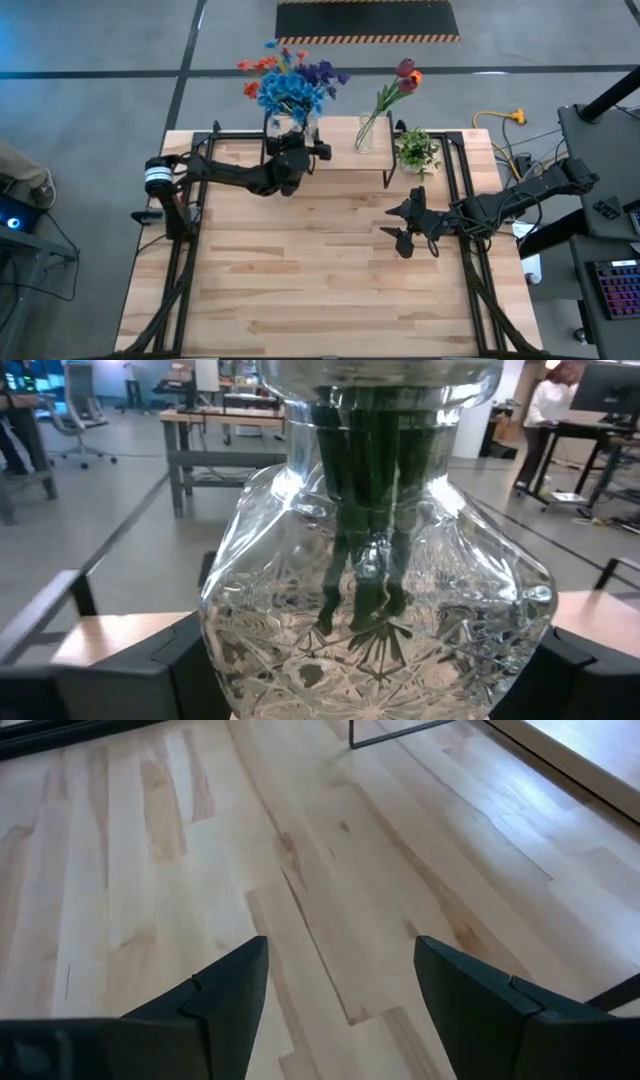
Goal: Pick and place flowers into a vace then onto a shelf
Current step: Put the transparent vase with flowers on the shelf
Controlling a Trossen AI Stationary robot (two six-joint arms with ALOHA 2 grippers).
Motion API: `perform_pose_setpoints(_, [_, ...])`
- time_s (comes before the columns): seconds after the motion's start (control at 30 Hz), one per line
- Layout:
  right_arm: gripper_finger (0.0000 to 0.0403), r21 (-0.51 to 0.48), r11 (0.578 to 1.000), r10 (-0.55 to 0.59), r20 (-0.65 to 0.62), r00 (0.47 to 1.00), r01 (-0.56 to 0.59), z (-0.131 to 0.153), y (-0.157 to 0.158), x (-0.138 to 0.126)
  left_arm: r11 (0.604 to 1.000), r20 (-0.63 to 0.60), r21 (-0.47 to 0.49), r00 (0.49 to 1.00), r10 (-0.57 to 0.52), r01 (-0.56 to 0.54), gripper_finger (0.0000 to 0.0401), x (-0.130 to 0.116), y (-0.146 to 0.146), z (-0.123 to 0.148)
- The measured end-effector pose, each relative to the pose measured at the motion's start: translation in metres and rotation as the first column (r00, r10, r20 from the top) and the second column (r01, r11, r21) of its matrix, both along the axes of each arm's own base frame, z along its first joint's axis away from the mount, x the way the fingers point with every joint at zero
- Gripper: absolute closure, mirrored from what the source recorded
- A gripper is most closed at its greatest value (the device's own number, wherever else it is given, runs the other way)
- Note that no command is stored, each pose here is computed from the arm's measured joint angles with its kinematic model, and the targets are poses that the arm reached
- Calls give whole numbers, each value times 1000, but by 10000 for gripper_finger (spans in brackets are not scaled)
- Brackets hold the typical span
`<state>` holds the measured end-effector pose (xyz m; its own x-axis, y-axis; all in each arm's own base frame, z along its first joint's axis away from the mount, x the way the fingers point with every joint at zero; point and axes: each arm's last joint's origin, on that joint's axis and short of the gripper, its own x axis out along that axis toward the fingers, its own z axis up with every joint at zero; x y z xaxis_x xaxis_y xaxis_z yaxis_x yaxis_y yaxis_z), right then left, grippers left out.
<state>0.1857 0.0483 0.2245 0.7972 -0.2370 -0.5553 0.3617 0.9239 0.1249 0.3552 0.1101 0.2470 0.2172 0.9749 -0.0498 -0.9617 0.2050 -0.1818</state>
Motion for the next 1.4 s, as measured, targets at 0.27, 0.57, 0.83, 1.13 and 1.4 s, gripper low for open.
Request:
perform_pose_setpoints(0.27, [161, 0, 1000, 1, 0, 1000, -1, 0, 0, 0, 1000, 24, -18, 1000, -17, 18, 100, 7, 1, -7])
perform_pose_setpoints(0.57, [161, 2, 1000, 3, -1, 1000, -3, 0, 0, 0, 1000, 40, -19, 999, -17, 18, 100, 7, 0, -7])
perform_pose_setpoints(0.83, [161, 2, 1000, 3, -1, 1000, -3, 0, 0, 0, 999, 30, -38, 999, -19, 20, 100, 7, -2, -11])
perform_pose_setpoints(1.13, [161, 2, 1000, 3, -1, 1000, -3, 0, 0, 0, 998, 38, -64, 999, -24, 26, 100, 6, -3, -14])
perform_pose_setpoints(1.4, [161, 2, 1000, 3, -1, 1000, -3, 0, 0, 0, 997, 1, -61, 999, -44, 44, 100, 7, -5, -14])
